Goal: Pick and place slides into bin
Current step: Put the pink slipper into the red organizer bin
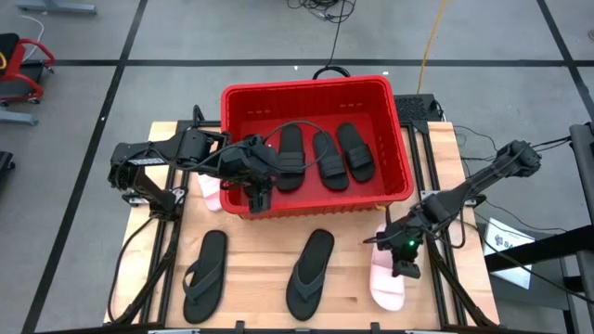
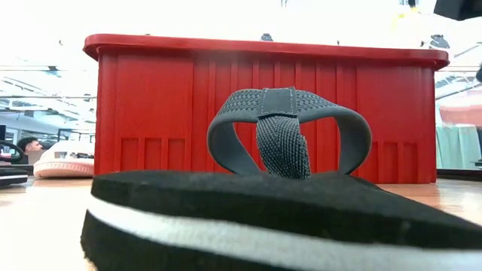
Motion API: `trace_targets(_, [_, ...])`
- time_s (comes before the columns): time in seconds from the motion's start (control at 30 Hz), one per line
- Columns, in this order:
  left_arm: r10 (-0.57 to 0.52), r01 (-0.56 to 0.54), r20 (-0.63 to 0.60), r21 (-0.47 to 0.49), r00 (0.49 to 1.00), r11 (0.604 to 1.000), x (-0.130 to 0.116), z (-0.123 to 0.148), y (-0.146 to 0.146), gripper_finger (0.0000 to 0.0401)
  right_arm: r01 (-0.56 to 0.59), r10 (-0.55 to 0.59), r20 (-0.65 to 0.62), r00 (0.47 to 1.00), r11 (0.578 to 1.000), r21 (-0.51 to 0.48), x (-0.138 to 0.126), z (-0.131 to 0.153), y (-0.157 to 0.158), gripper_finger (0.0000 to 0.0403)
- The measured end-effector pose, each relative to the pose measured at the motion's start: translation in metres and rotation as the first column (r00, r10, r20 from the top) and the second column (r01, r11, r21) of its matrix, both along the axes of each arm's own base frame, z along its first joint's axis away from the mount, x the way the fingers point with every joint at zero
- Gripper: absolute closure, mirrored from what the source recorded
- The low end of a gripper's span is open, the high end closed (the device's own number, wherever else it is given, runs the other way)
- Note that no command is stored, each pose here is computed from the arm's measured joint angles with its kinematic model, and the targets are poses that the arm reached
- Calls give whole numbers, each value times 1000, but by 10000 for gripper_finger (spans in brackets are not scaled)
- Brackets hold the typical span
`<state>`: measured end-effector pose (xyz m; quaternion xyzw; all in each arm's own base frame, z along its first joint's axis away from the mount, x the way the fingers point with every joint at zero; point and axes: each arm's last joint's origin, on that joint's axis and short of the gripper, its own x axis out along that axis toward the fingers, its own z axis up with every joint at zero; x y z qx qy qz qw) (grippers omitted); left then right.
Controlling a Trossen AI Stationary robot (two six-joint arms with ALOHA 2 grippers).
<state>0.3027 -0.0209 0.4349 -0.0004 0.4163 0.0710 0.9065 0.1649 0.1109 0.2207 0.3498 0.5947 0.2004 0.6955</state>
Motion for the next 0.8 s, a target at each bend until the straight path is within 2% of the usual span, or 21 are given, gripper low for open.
trace_targets(0.43, [-41, 41, -8, 35, 999, 999, 0, 0, 0, 304, 28, -28, 4, 1000, 999, -46, -3, 95, -3, 402])
trace_targets(0.6, [-41, 41, -7, 35, 999, 999, 0, 0, 0, 304, 86, -70, 123, 990, 988, -125, -10, 138, -11, 402])
trace_targets(0.8, [-40, 41, -8, 34, 999, 999, 0, 0, 0, 304, 130, -49, 312, 949, 961, -245, -19, 175, -22, 402])
